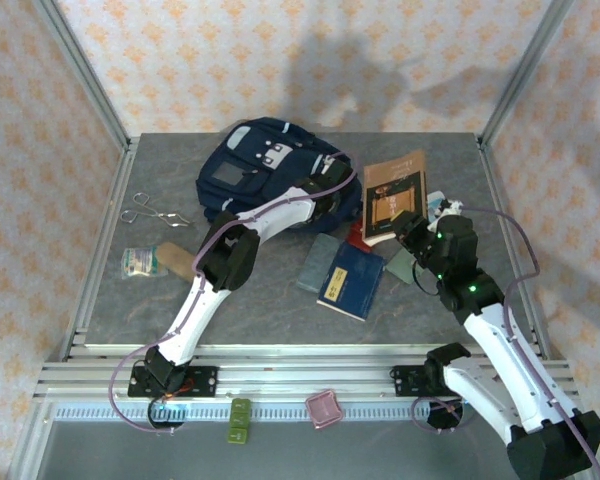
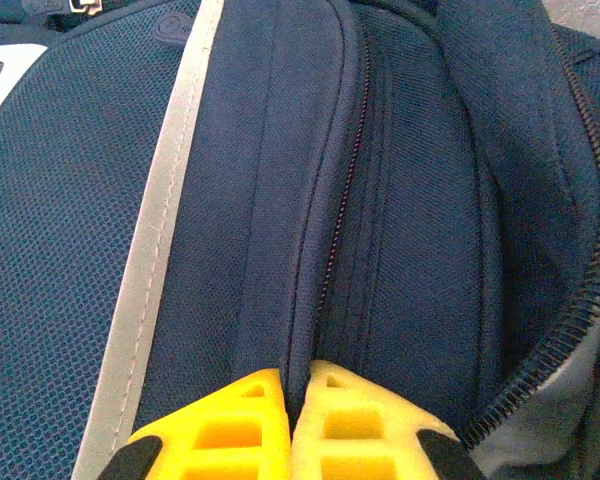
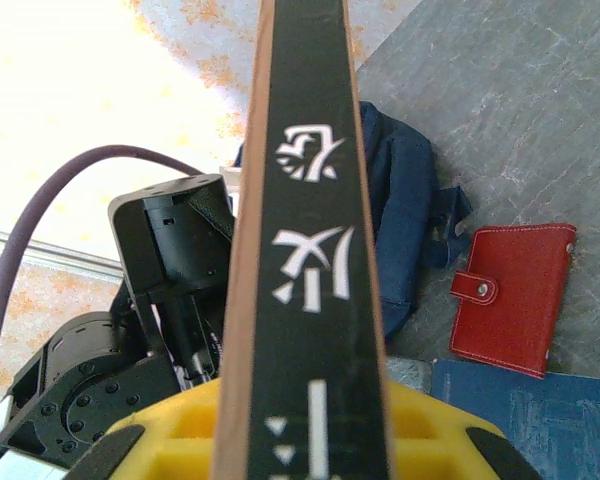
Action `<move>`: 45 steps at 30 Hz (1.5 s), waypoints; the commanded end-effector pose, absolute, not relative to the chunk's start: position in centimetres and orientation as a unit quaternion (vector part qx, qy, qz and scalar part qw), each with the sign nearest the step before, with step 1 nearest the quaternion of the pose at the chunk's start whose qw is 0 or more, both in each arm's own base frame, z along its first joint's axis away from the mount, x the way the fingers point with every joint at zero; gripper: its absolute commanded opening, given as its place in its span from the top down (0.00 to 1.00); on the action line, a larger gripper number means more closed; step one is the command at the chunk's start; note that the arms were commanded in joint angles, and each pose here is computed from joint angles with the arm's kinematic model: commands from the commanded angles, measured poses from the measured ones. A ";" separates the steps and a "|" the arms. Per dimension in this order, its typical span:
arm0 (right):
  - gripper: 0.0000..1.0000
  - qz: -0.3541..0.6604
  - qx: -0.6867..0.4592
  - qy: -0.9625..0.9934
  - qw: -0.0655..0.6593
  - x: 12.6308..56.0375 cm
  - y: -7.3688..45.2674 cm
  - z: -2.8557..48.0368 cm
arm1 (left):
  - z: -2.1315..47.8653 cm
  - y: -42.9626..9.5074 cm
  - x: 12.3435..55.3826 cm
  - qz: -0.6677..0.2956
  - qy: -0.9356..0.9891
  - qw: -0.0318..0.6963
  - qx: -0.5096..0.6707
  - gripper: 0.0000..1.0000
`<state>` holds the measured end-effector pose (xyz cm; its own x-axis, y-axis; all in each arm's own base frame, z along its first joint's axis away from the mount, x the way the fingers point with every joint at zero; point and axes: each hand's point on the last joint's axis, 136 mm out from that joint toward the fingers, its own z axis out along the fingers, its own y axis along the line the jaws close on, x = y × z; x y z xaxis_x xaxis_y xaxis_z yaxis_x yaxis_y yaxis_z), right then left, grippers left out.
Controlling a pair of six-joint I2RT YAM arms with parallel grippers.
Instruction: Pack books, pencil case, and school supplies into a backpack
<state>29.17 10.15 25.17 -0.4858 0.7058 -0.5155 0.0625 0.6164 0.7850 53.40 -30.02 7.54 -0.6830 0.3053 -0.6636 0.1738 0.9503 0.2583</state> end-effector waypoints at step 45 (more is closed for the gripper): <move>1.00 0.560 0.034 0.787 0.255 38.1 28.1 24.3 | 37.2 -22.1 47.7 0.015 0.797 0.594 0.109 1.00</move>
<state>37.29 25.79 19.89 -0.8779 0.3964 -0.2686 -0.0686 0.4511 0.8898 48.28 -22.08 30.33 -0.4443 0.2647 -0.8559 0.1694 0.9629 0.2098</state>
